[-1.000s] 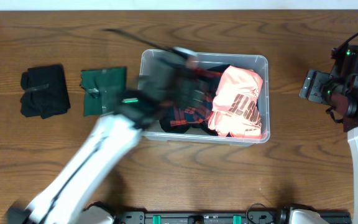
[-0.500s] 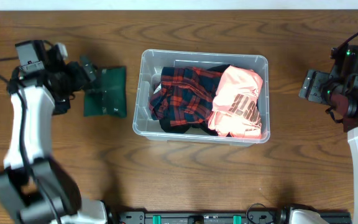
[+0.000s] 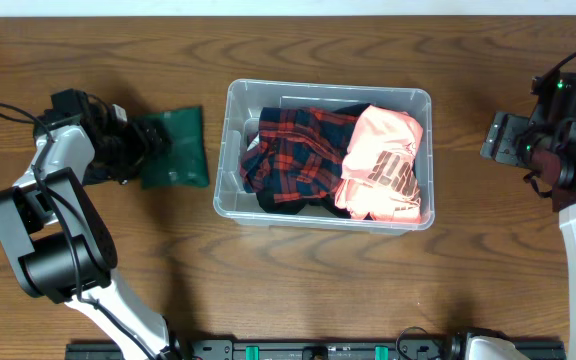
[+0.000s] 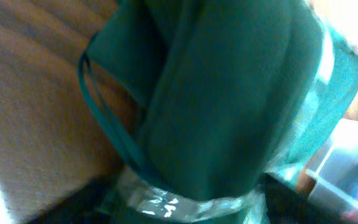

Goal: Pack container
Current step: 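Move the left gripper to the dark green garment and grasp it, then place the green garment into the bin's centre and release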

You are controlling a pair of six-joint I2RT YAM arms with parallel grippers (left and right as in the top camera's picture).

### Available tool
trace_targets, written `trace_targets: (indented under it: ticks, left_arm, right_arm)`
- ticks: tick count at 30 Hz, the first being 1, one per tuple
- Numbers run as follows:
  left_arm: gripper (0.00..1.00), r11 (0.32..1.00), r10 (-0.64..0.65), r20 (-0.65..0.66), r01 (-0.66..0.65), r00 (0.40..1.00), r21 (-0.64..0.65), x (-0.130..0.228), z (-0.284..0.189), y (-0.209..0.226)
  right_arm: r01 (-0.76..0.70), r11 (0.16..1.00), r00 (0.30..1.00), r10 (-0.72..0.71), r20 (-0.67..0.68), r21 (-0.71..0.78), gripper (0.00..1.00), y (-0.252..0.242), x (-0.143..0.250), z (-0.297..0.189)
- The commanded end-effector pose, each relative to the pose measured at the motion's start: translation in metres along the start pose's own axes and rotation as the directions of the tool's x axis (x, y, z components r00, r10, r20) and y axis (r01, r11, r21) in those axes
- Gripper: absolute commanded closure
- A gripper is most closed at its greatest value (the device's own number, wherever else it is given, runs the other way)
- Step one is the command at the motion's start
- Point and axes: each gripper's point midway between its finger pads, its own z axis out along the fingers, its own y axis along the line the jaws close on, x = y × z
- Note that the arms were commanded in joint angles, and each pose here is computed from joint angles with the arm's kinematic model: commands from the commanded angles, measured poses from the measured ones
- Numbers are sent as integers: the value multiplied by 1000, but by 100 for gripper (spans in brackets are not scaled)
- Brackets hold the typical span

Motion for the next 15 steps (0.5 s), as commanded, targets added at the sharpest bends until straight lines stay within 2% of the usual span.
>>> trace_targets:
  ticks: [1,2,5,9,12,15]
  left_arm:
    - [87,999,10,-24,-9,1000,31,8,-4,-8]
    - [94,999,12,-25,-11,1000,50,10,-9,-14]
    - [94,995,32,1,-32,999,98,11,-30,-32]
    - [94,986,102,122,-117,987,123,9,-83,-63]
    - [94,961,178,248,-223,952,166,18,-136,-100]
    - [94,908,271,354,-359,895,215,42,-182,-144]
  right_arm:
    - [-16,1000,1000,16,1,-5,17,1,-2,0]
    - [-16,1000,1000,16,1,-5,17,1,-2,0]
    - [-16,1000,1000,16,1,-6,17,1,-2,0]
    - [-16,1000,1000,16,1,-6,17,1,-2,0]
    - [-16,1000,1000,16,2,-5,17,1,-2,0]
    - [-16,1000,1000,16,2,-5,18,1,-2,0]
